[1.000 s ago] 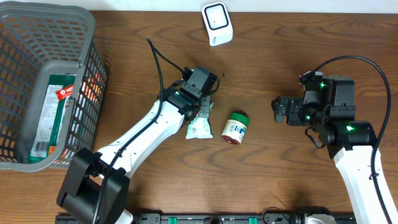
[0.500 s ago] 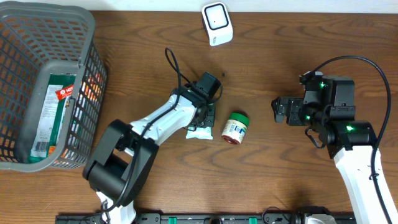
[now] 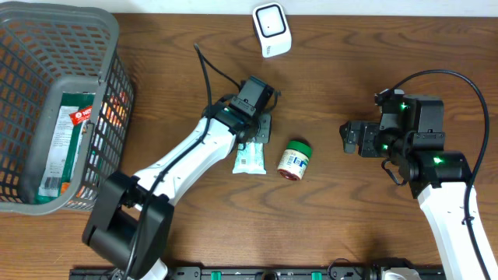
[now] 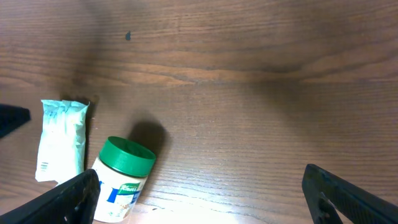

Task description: Scan the item barcode

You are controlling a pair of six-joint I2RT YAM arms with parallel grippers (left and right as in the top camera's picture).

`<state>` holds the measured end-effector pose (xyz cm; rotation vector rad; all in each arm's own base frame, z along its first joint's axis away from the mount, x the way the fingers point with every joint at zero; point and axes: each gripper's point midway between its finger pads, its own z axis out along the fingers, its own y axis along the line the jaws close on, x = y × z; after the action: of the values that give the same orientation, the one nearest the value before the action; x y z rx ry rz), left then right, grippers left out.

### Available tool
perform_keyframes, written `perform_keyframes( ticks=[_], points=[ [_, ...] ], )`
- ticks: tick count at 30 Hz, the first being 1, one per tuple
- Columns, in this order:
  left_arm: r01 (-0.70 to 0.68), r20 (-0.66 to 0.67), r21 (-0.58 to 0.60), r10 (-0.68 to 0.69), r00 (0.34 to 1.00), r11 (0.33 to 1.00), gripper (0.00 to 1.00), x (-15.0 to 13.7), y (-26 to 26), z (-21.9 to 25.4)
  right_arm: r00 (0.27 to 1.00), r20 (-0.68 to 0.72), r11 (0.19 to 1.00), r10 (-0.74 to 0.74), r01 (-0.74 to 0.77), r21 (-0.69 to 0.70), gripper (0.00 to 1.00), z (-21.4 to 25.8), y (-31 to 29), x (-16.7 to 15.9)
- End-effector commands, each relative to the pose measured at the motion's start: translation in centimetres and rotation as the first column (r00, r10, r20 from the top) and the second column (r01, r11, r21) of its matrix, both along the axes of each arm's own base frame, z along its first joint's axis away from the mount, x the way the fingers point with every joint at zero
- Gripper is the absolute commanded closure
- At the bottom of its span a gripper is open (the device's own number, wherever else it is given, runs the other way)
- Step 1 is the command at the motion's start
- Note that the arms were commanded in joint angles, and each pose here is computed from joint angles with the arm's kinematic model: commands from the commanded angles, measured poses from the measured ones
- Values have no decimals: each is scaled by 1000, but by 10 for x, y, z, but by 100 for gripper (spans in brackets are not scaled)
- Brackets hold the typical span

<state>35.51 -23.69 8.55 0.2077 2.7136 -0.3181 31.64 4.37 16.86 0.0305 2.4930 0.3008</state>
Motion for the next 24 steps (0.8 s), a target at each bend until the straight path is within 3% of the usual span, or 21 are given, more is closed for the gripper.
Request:
perform_keyframes(
  ticks=[1, 6, 11, 18, 24],
  points=[
    [-4, -23, 51, 5, 1000, 999, 89, 0, 8, -18, 1000, 14, 1000, 10, -10, 1, 1, 6, 2, 3],
    [-36, -55, 188, 47, 997, 981, 89, 0, 28, -57, 1000, 14, 1000, 10, -10, 1, 1, 6, 2, 3],
    [-37, -72, 210, 53, 996, 977, 89, 3, 29, -76, 1000, 14, 1000, 10, -10, 1, 1, 6, 2, 3],
    [-59, 49, 124, 54, 997, 990, 89, 26, 16, -28, 1000, 14, 1000, 10, -10, 1, 1, 6, 2, 3],
    [-73, 91, 115, 63, 994, 991, 89, 23, 21, 0, 1000, 14, 1000, 10, -10, 1, 1, 6, 2, 3]
  ],
)
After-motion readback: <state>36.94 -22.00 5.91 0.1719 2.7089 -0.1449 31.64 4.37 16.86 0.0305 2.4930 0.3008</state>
